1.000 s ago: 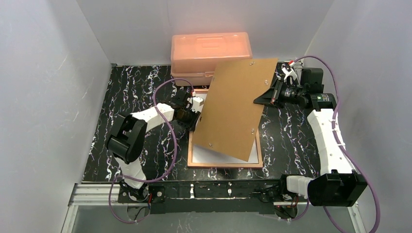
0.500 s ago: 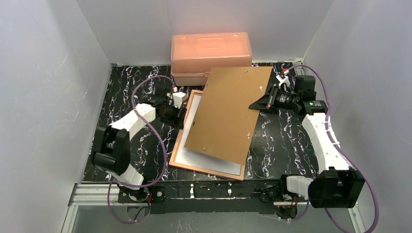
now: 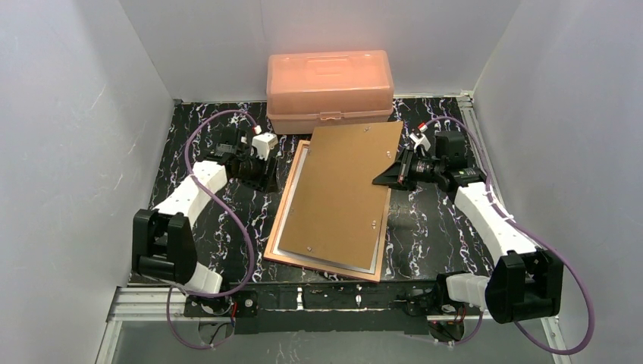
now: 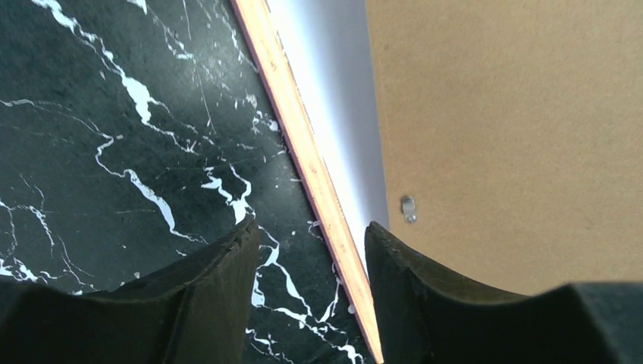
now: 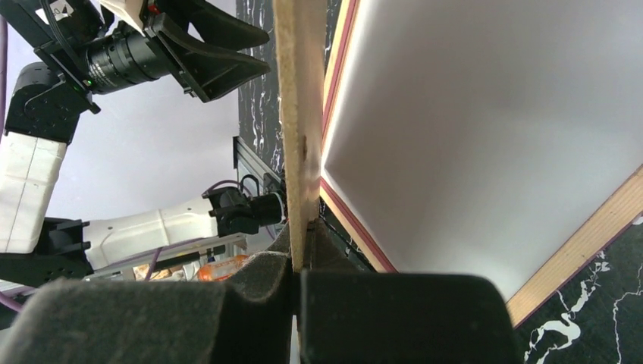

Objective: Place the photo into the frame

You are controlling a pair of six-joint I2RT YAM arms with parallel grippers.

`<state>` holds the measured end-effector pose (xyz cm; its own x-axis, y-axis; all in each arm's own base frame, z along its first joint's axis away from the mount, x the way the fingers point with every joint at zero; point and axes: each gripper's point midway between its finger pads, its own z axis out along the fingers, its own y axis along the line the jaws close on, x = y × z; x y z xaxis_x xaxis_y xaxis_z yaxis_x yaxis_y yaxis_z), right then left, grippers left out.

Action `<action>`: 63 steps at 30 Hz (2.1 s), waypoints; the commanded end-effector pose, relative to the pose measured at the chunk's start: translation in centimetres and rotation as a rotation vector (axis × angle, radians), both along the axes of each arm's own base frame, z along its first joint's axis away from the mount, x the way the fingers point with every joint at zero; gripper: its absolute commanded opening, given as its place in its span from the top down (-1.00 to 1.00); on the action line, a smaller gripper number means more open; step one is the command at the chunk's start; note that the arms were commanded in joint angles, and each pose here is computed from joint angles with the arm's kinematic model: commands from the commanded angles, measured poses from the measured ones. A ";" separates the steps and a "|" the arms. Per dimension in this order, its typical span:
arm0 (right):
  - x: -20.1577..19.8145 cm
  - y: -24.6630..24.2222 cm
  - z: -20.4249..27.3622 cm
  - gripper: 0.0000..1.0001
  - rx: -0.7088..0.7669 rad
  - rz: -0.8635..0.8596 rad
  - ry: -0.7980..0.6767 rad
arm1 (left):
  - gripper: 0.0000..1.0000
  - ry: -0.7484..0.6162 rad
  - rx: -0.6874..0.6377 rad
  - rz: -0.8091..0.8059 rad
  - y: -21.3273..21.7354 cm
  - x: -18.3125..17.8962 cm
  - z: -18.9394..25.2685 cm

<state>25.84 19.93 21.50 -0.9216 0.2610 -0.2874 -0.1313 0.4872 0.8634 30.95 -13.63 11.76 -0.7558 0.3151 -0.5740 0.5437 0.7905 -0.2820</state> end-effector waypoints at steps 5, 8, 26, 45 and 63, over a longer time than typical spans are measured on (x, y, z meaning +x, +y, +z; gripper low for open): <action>1.2 0.7 -0.2 0.97 0.056 -0.002 -0.066 | 0.22 0.070 0.041 -0.050 0.7 -1.2 -3.2; 1.2 0.7 -1.2 0.97 0.055 -0.004 -0.050 | 0.31 0.081 0.040 -0.061 0.6 -1.3 -3.8; 1.3 1.3 -4.5 0.97 0.072 0.035 0.026 | 0.54 0.170 0.075 -0.084 0.2 -1.7 -7.5; 1.9 1.6 -7.5 0.97 0.058 0.086 0.090 | 0.86 0.196 0.139 -0.098 0.5 -1.7 -9.4; 3.7 2.2 -8.6 0.97 0.010 0.132 0.048 | 1.00 0.224 0.147 -0.112 0.5 -1.8 -10.2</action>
